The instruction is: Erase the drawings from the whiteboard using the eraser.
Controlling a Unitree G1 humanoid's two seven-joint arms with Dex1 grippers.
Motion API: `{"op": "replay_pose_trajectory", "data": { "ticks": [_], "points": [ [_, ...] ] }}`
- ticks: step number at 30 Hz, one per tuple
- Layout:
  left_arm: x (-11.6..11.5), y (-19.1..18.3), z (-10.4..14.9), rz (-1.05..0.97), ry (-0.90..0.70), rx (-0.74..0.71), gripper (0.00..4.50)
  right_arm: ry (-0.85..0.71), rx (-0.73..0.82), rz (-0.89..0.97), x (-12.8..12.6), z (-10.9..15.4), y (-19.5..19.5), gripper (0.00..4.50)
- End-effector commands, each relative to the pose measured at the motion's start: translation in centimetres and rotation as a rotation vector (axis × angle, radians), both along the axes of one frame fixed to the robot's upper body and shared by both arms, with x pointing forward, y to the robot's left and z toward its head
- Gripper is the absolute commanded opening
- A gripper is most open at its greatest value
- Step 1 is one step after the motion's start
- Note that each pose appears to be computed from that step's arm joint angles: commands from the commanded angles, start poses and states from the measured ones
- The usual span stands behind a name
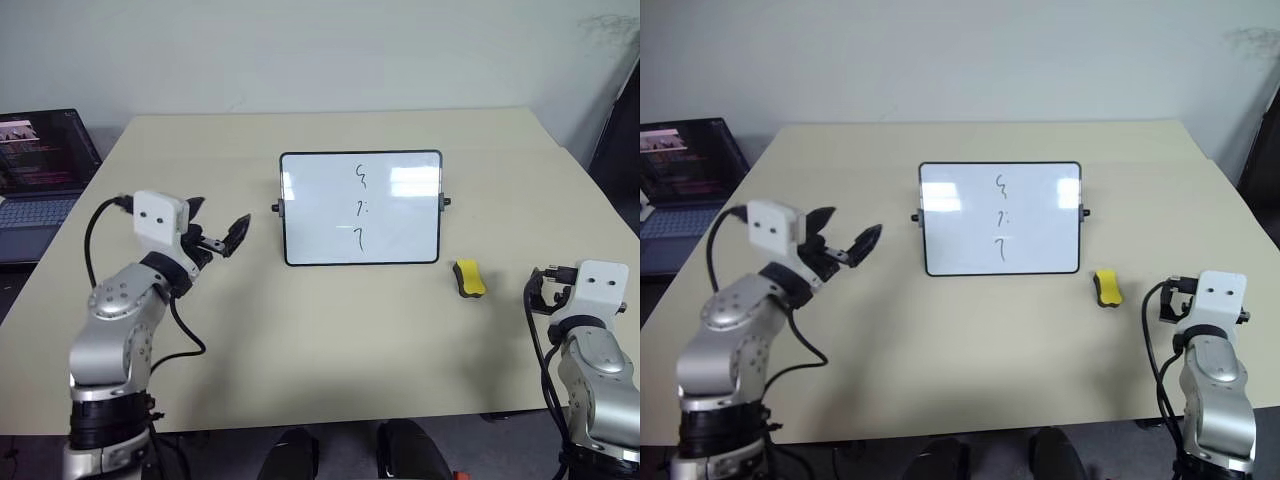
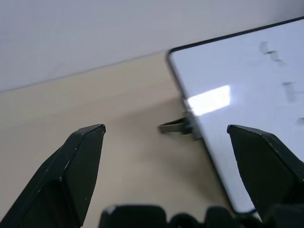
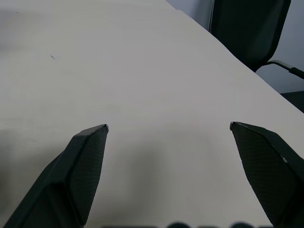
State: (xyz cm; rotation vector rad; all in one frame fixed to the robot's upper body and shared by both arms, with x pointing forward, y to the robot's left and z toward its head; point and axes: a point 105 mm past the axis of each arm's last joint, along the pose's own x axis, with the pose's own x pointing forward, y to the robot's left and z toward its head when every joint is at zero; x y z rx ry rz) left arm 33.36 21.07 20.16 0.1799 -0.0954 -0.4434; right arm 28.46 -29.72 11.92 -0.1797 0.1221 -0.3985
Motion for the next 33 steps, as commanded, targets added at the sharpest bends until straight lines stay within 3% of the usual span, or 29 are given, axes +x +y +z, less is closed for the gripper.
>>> {"op": "replay_pose_trajectory", "data": {
  "ticks": [1,12,18,33],
  "points": [
    [-0.7,-1.7,0.9,-0.184,0.039,0.034,4.50,-0.064,-0.026,-0.015,-0.3,1.9,-0.2,4.47],
    [-3.3,-4.3,-0.1,-0.630,0.249,0.086,4.50,-0.064,-0.020,0.029,-0.2,2.5,0.4,4.47],
    [-2.9,-4.4,-0.5,-0.723,0.280,0.123,4.50,-0.074,-0.020,0.093,0.2,4.8,1.3,4.47],
    [-3.0,-5.2,-1.8,-0.892,0.308,0.199,4.50,0.032,0.171,0.202,2.2,7.0,4.2,4.47]
  ]
}}
